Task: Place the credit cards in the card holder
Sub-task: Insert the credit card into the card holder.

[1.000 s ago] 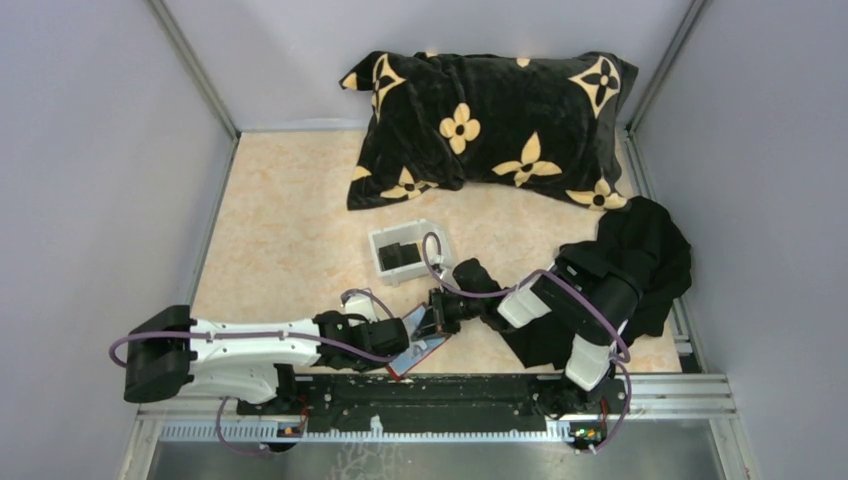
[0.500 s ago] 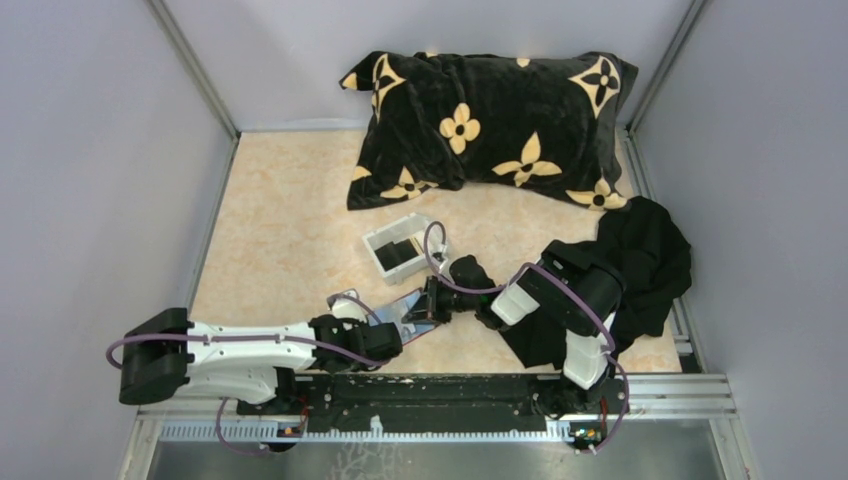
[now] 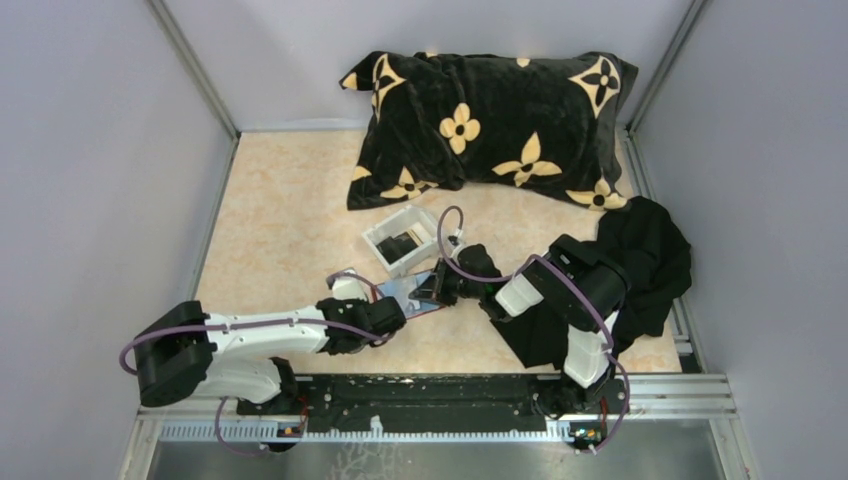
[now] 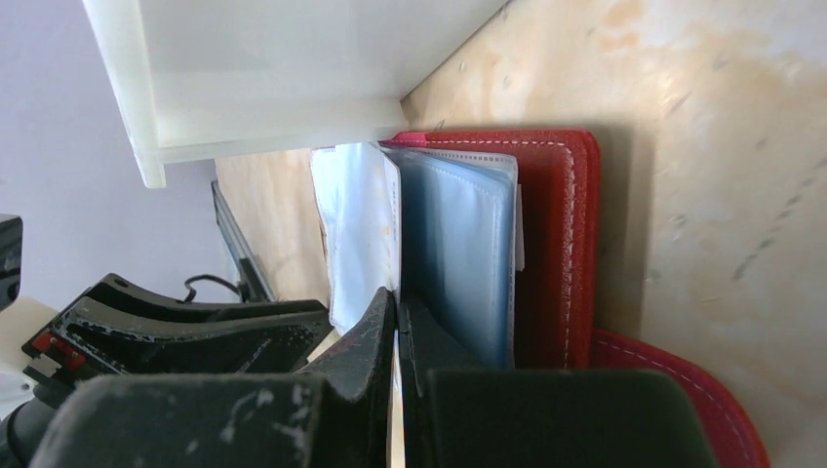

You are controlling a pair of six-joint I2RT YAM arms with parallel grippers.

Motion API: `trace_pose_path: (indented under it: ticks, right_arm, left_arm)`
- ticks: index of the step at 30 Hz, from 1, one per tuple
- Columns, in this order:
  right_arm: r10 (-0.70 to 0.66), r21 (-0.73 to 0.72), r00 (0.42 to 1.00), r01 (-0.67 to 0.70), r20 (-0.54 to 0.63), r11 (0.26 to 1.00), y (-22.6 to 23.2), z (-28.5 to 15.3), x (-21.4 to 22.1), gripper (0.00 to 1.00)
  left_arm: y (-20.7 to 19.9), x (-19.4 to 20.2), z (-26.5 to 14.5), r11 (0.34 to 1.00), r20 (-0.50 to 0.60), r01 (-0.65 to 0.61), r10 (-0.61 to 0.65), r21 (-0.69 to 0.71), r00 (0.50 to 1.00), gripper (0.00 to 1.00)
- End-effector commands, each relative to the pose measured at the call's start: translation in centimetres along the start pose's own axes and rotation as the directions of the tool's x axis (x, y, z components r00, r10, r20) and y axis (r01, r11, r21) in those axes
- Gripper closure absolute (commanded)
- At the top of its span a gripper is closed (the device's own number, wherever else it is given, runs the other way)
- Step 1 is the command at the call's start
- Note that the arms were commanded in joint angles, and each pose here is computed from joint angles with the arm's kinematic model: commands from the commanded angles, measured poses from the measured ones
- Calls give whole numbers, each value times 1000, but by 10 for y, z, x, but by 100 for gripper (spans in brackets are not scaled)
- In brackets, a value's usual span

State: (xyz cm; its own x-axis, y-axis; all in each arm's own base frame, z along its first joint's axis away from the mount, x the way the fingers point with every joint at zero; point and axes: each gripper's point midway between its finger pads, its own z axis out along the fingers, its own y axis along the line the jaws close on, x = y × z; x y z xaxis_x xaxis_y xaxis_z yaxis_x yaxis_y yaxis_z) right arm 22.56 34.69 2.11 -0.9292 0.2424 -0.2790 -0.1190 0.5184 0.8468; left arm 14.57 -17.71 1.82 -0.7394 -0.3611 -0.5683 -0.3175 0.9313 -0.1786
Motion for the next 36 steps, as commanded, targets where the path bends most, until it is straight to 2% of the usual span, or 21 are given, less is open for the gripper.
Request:
trace_pose_path:
  ticks: [1, 9, 16, 24, 25, 29, 31, 36]
  right_arm:
    - [-1, 115, 996, -9, 87, 993, -31, 1, -27, 100]
    - [-16, 121, 998, 10, 53, 993, -36, 5, -27, 100]
    - [-43, 111, 999, 43, -6, 993, -37, 7, -19, 100]
    - [-131, 123, 986, 143, -102, 982, -34, 9, -15, 100]
    - [-144, 133, 983, 158, -111, 978, -34, 9, -16, 97]
    - [-186, 170, 974, 206, -127, 964, -36, 6, -19, 73]
    - [-207, 184, 970, 227, -126, 956, -34, 5, -22, 66]
    - [-243, 220, 964, 261, -104, 940, -32, -1, -31, 59]
  left_arm:
    - [-21, -24, 11, 997, 57, -36, 32, 63, 998, 71]
    - [-42, -52, 29, 979, 102, -82, 63, 189, 993, 69]
    - [-34, -48, 49, 975, 74, -108, 95, 196, 993, 70]
    - [-31, -47, 59, 967, 71, -118, 104, 224, 992, 72]
    - [-30, -46, 60, 966, 68, -123, 110, 226, 992, 73]
    - [-26, -41, 62, 967, 53, -123, 114, 225, 992, 75]
    - [-23, -38, 63, 968, 43, -121, 114, 222, 993, 77]
    - [-21, -35, 63, 968, 31, -121, 117, 220, 993, 78]
